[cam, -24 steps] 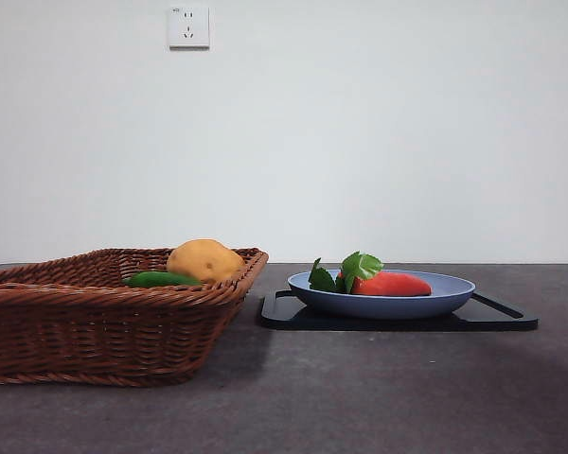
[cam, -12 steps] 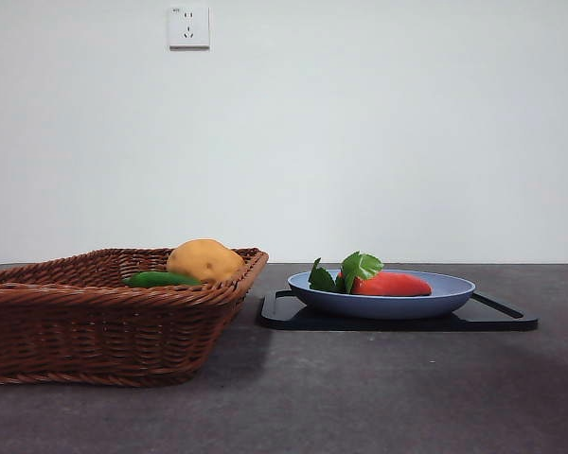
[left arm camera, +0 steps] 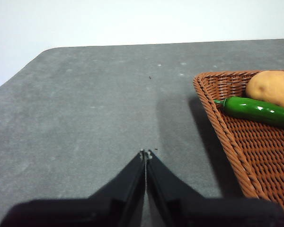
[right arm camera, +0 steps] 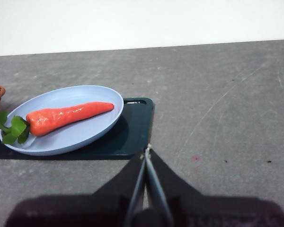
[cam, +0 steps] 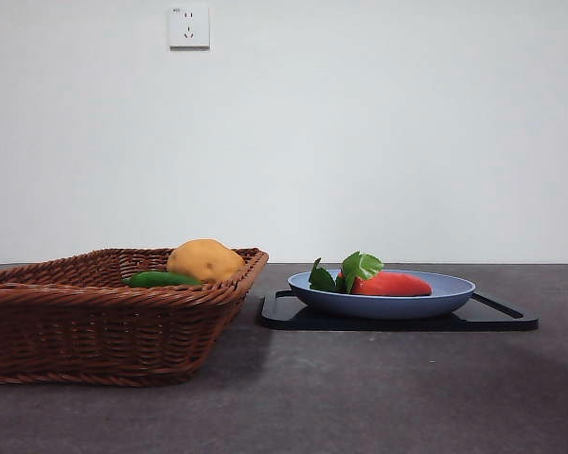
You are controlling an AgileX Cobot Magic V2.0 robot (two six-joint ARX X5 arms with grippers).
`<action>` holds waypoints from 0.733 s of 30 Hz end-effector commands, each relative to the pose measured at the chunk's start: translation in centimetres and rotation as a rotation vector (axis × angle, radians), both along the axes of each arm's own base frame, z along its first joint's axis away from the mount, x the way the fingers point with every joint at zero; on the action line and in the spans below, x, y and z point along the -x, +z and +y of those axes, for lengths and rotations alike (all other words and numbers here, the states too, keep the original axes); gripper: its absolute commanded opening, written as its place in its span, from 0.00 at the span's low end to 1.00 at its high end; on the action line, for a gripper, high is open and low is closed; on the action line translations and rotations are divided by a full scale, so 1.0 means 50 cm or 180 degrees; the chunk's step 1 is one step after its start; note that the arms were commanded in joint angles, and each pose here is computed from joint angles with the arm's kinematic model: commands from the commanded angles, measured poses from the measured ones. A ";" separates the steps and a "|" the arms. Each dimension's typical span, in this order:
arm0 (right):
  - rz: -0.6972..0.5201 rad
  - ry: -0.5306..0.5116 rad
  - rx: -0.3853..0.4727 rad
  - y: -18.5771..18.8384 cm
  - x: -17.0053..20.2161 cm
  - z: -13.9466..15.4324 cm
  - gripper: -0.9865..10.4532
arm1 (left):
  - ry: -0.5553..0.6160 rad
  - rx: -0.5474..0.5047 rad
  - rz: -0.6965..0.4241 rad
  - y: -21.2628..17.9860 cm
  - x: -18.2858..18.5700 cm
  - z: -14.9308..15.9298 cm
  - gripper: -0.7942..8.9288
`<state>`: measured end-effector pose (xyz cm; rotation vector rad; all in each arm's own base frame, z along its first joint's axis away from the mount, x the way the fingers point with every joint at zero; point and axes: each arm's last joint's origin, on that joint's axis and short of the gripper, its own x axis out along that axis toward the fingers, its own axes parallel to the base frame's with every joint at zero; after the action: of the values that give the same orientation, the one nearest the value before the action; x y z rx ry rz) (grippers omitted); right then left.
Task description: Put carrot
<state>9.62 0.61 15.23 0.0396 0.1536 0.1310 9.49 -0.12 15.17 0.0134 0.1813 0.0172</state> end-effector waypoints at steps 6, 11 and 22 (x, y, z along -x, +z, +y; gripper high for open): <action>0.0032 -0.0012 -0.0027 -0.003 -0.001 0.000 0.10 | 0.0024 0.0019 0.0016 -0.004 0.000 0.001 0.09; 0.0032 -0.0012 -0.0027 -0.003 -0.001 0.000 0.10 | 0.0024 0.0019 0.0016 -0.004 0.000 0.001 0.09; 0.0032 -0.0012 -0.0027 -0.003 -0.001 0.000 0.10 | 0.0024 0.0019 0.0016 -0.004 0.000 0.001 0.09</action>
<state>9.67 0.61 15.15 0.0400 0.1643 0.1308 9.49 -0.12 15.17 0.0134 0.1813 0.0172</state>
